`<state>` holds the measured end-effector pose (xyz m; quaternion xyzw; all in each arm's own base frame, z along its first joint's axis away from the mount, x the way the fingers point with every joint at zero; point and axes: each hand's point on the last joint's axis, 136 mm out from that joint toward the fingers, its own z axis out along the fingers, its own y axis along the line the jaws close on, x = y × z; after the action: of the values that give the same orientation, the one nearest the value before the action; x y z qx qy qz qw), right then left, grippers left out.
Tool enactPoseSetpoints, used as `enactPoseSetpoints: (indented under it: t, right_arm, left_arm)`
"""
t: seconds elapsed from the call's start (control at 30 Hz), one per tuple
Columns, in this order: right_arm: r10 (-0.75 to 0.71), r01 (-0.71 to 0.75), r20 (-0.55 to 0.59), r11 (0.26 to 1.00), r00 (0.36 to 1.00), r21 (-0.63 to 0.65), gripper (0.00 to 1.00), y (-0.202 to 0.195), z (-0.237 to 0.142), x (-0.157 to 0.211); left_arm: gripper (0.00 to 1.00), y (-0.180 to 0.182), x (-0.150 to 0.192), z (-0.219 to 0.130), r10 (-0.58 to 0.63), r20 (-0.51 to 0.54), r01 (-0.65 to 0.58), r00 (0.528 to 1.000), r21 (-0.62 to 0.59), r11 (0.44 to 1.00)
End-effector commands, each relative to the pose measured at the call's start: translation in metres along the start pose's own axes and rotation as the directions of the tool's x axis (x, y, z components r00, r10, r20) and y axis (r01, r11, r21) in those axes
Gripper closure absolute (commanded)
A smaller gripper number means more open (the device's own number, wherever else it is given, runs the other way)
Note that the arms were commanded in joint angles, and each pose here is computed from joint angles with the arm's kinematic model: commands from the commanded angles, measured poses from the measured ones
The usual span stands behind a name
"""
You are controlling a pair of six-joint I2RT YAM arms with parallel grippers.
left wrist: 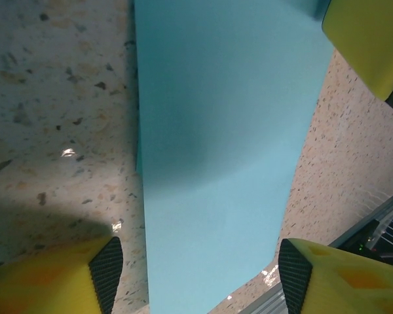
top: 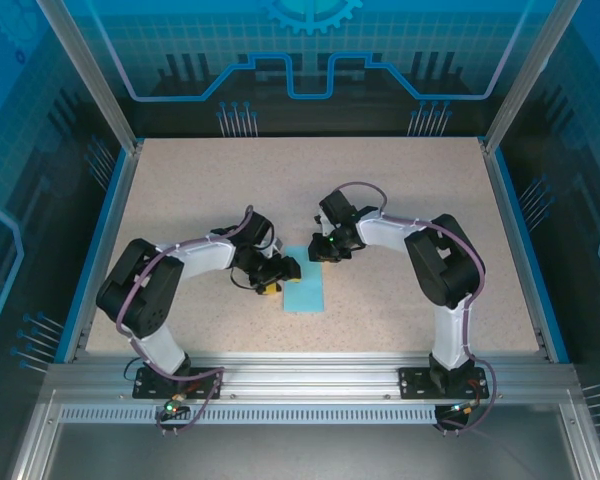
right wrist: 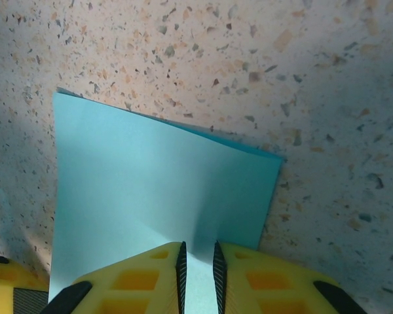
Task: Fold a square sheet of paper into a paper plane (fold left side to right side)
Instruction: Third fold the triangle at the center of the table.
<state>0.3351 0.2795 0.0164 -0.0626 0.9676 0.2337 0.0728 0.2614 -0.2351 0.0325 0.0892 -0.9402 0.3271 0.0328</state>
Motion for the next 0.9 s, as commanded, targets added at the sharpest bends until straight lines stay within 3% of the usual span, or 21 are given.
enactPoseSetpoints:
  t: [0.0, 0.23, 0.47, 0.67, 0.87]
  right_arm:
    - [0.001, 0.002, -0.060, 0.999, 0.998, 0.044, 0.79, -0.014, 0.012, 0.018]
    - [-0.009, 0.012, -0.060, 0.999, 0.998, 0.041, 0.79, -0.013, 0.012, 0.018]
    - [-0.052, 0.051, 0.018, 0.998, 0.998, 0.040, 0.73, -0.009, -0.004, 0.009]
    - [-0.172, 0.164, 0.168, 0.985, 0.971, 0.060, 0.52, 0.003, -0.045, 0.002]
    - [-0.349, 0.329, 0.225, 0.936, 0.909, 0.123, 0.33, 0.018, -0.073, 0.042]
  left_arm:
    - [0.34, 0.000, 0.007, 0.008, -0.026, -0.046, 0.027, 0.999, 0.023, 0.999]
    - [0.49, -0.003, 0.009, 0.010, -0.025, -0.048, 0.026, 0.999, 0.019, 0.999]
    - [0.80, -0.001, 0.012, 0.005, -0.048, -0.043, 0.048, 0.998, -0.004, 0.999]
    - [0.93, -0.007, 0.015, -0.001, -0.095, -0.040, 0.096, 0.995, 0.016, 0.995]
    - [0.96, -0.013, 0.019, -0.003, -0.136, -0.058, 0.138, 0.989, 0.037, 0.990]
